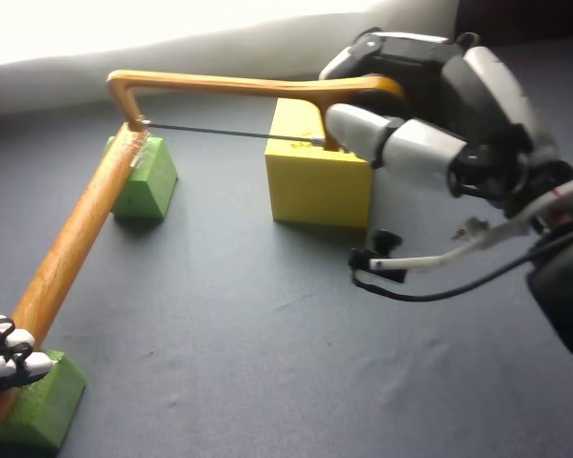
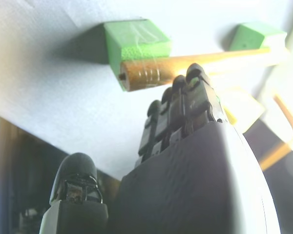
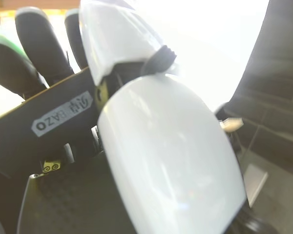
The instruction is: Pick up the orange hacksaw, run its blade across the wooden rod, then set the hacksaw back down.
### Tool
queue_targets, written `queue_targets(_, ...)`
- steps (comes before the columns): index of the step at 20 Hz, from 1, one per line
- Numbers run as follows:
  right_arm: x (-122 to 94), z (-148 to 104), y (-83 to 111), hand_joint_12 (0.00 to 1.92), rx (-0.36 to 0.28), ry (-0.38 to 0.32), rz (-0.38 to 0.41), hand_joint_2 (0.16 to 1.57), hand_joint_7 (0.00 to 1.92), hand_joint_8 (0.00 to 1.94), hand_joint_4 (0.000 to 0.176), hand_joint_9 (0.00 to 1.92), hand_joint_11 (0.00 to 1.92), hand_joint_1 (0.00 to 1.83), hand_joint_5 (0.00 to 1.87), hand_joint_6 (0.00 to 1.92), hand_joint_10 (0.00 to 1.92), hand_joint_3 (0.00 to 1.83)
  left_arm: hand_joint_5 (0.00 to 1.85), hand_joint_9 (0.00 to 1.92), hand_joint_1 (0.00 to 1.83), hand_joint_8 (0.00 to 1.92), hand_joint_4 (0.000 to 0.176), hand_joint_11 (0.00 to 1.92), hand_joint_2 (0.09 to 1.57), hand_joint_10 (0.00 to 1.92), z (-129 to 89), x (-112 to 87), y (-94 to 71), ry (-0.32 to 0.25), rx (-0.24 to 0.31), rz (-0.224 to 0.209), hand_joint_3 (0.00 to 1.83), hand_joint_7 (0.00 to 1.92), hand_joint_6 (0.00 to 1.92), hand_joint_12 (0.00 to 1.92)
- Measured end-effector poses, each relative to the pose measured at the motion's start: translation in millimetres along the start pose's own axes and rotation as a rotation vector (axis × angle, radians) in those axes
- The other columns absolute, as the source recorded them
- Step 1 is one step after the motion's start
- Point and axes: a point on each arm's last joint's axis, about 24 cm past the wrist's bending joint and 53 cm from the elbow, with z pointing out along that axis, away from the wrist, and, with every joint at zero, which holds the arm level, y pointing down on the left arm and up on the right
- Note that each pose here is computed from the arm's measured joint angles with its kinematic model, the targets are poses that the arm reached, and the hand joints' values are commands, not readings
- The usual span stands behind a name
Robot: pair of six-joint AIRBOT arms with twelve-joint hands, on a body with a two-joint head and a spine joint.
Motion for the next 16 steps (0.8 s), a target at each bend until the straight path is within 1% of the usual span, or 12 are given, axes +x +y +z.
queue_targets(2,-5.7,-10.5,0.4,1.40,0.018,-0.014,0.002,1.15,1.02,1.15,0.000,1.05,0.94,1.25,0.80,1.07,1.03,0.00,0.00,0.00,0.06,0.00,0.000,0.00,1.26,0.00,0.3,0.3,0.1,0.001,-0.001,0.000,0.00,0.00,0.00,0.00)
queue_targets(4,-11.3,-22.6,-5.8,1.39,0.054,-0.025,0.002,1.14,1.03,1.13,0.000,1.06,0.95,1.26,0.83,1.02,1.02,0.00,0.00,0.00,0.12,0.00,0.000,0.01,1.26,0.00,0.3,0.2,-0.3,0.000,0.001,0.000,0.00,0.01,0.00,0.00)
queue_targets(5,-13.6,-27.1,-8.8,1.41,0.066,-0.029,0.003,1.15,1.02,1.15,0.000,1.05,0.94,1.25,0.80,1.07,1.03,0.00,0.00,0.00,0.09,0.00,0.000,0.00,1.26,0.00,0.3,0.2,-0.2,0.001,0.001,0.000,0.00,0.00,0.00,0.00)
queue_targets(6,-15.6,-32.1,-14.4,1.37,0.082,-0.030,0.004,1.16,1.02,1.15,0.000,1.07,0.96,1.25,0.79,1.09,1.01,0.00,0.00,0.00,0.08,0.00,0.000,0.00,1.26,0.00,0.3,0.2,-0.2,0.001,0.000,0.000,0.00,0.00,0.00,0.00)
queue_targets(7,-21.0,-44.1,-29.9,1.37,0.120,-0.029,-0.003,1.16,1.01,1.16,0.000,1.07,0.96,1.25,0.78,1.11,1.01,0.00,0.00,0.00,0.07,0.00,0.000,0.00,1.26,0.00,0.3,0.2,-0.2,0.001,0.001,0.000,0.00,0.00,0.00,0.00)
queue_targets(8,-23.5,-49.1,-36.5,1.37,0.135,-0.033,-0.005,1.16,1.01,1.16,0.000,1.07,0.96,1.25,0.78,1.11,1.01,0.00,0.00,0.00,0.07,0.00,0.000,0.00,1.26,0.00,0.3,0.3,0.0,0.001,0.000,0.000,0.00,0.00,0.00,0.00)
queue_targets(9,-25.3,-52.2,-39.8,1.37,0.141,-0.037,-0.008,1.16,1.01,1.16,0.000,1.07,0.96,1.25,0.78,1.11,1.01,0.00,0.00,0.00,0.07,0.00,0.000,0.00,1.26,0.00,0.3,0.3,0.1,0.001,-0.001,0.000,0.00,0.00,0.00,0.00)
queue_targets(11,-30.5,-66.0,-54.4,1.41,0.163,-0.053,-0.011,1.16,1.01,1.17,0.000,1.05,0.94,1.25,0.80,1.06,1.04,0.00,0.00,0.01,0.08,0.01,0.000,0.01,1.25,0.00,0.3,0.2,-0.3,0.000,0.001,0.000,0.00,0.02,0.00,0.00)
queue_targets(12,-32.7,-73.8,-62.6,1.39,0.177,-0.058,-0.010,1.15,1.02,1.15,0.000,1.05,0.96,1.25,0.82,1.03,1.05,0.00,0.00,0.00,0.08,0.00,0.000,0.00,1.26,0.00,0.3,0.2,-0.2,0.001,0.001,0.000,0.00,0.01,0.00,0.00)
queue_targets(14,-35.7,-86.4,-76.2,1.38,0.205,-0.064,-0.007,1.15,1.02,1.16,0.000,1.06,0.97,1.25,0.81,1.05,1.03,0.00,0.00,0.00,0.07,0.00,0.000,0.00,1.26,0.00,0.3,0.2,-0.2,0.001,0.000,0.000,0.00,0.00,0.00,0.00)
queue_targets(16,-37.9,-96.2,-84.1,1.40,0.219,-0.067,-0.009,1.16,1.00,1.18,0.000,1.05,0.95,1.25,0.79,1.09,1.04,0.00,0.00,0.01,0.07,0.01,0.000,0.00,1.26,0.00,0.3,0.2,-0.2,0.001,0.001,0.000,0.00,0.01,0.00,0.00)
